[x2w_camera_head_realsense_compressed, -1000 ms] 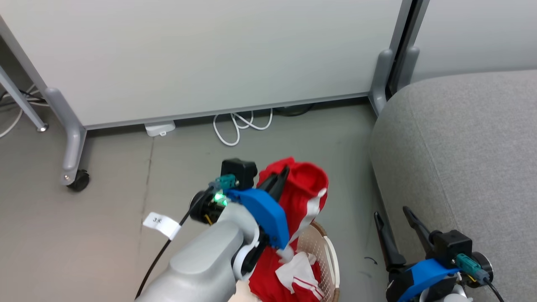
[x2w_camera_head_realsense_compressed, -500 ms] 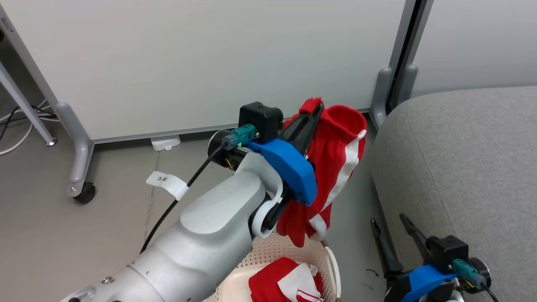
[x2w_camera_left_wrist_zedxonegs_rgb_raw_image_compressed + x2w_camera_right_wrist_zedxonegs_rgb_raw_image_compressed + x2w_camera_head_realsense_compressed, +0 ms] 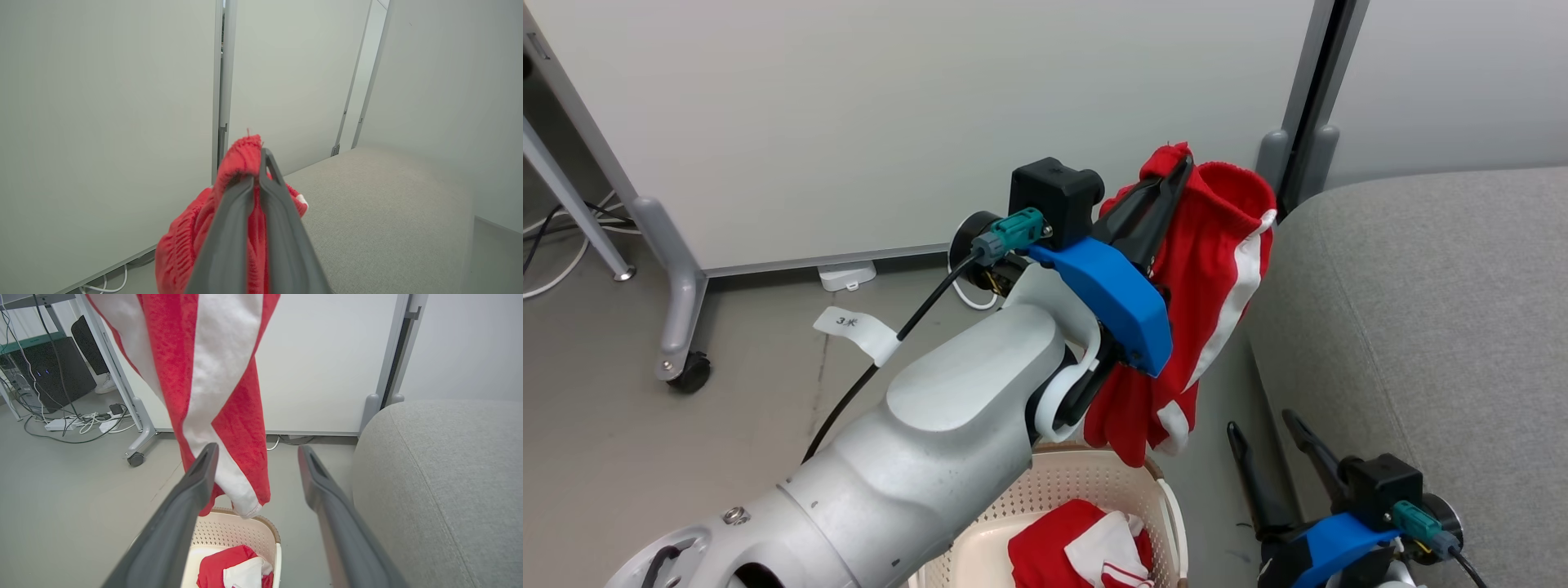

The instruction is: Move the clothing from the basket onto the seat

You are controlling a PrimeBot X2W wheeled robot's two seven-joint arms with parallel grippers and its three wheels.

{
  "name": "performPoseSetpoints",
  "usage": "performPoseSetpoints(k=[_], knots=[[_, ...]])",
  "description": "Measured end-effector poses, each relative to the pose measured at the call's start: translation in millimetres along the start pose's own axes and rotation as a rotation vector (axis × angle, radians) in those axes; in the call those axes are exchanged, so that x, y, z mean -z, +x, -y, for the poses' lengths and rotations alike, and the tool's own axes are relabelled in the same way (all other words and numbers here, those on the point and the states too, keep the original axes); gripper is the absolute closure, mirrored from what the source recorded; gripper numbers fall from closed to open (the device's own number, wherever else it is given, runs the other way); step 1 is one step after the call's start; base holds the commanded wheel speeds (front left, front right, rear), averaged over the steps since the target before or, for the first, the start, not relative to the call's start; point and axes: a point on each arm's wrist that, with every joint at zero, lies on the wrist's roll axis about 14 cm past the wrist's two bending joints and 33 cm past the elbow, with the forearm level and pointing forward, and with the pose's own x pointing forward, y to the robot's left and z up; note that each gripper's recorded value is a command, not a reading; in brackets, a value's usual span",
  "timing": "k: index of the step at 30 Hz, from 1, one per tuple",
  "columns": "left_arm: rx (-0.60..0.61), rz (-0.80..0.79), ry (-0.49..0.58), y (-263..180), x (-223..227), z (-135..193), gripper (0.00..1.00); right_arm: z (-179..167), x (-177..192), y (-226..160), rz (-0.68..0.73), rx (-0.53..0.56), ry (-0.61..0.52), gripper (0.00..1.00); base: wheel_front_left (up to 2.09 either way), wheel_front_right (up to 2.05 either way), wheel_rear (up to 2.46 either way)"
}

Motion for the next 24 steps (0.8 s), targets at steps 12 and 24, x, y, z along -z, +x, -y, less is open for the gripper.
performPoseSetpoints(k=[12,24], knots=[[0.018,-0.023,0.002,-1.8,7.8,7.3,1.0,-25.2,-11.9,19.8,0.001,-0.085,0.01,0.0,0.0,0.0,0.0],[0.05,-0.047,0.018,-5.1,10.2,15.2,1.0,-37.7,-5.4,47.7,-0.087,-0.134,0.021,0.0,0.0,0.0,0.0]])
